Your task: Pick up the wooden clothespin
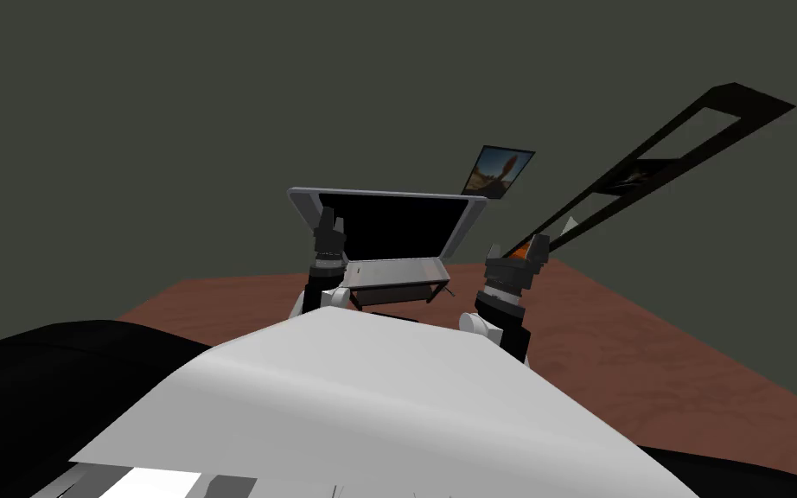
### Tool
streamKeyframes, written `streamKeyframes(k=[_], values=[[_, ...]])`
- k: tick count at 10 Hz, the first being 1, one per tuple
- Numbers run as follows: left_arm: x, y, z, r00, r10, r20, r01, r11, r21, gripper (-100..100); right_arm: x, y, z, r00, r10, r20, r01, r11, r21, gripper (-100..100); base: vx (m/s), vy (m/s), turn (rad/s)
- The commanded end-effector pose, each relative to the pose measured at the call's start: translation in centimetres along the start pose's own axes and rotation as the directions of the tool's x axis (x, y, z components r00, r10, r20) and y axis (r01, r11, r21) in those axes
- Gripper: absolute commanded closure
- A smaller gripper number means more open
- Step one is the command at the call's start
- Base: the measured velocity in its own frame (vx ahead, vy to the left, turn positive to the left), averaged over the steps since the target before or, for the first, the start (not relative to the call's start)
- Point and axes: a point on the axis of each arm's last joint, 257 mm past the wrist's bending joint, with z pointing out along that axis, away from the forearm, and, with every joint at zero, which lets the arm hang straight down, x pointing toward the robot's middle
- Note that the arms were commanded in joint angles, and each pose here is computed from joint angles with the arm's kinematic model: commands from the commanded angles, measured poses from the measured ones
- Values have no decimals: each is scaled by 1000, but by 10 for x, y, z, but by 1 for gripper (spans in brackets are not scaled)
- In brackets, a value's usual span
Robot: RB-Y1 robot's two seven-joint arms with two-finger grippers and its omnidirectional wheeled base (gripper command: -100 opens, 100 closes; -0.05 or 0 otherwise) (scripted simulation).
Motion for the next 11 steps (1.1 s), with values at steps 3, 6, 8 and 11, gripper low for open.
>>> streamKeyframes(k=[3,6,8,11], values=[[5,28,-7,994,66,-86,-71,996,-58,-100,0,0,0,1000,0,0,0,1000,0,0,-16,16,-116],[1,58,-14,984,118,-130,-135,983,-123,-100,0,0,0,1000,0,0,0,1000,0,0,-26,35,-150],[-10,94,-25,970,177,-167,-210,956,-207,-100,0,0,0,1000,0,0,0,1000,0,0,-39,37,-194],[-28,136,-39,951,236,-201,-290,907,-305,-100,0,0,0,1000,0,0,0,1000,0,0,-43,49,-206]])
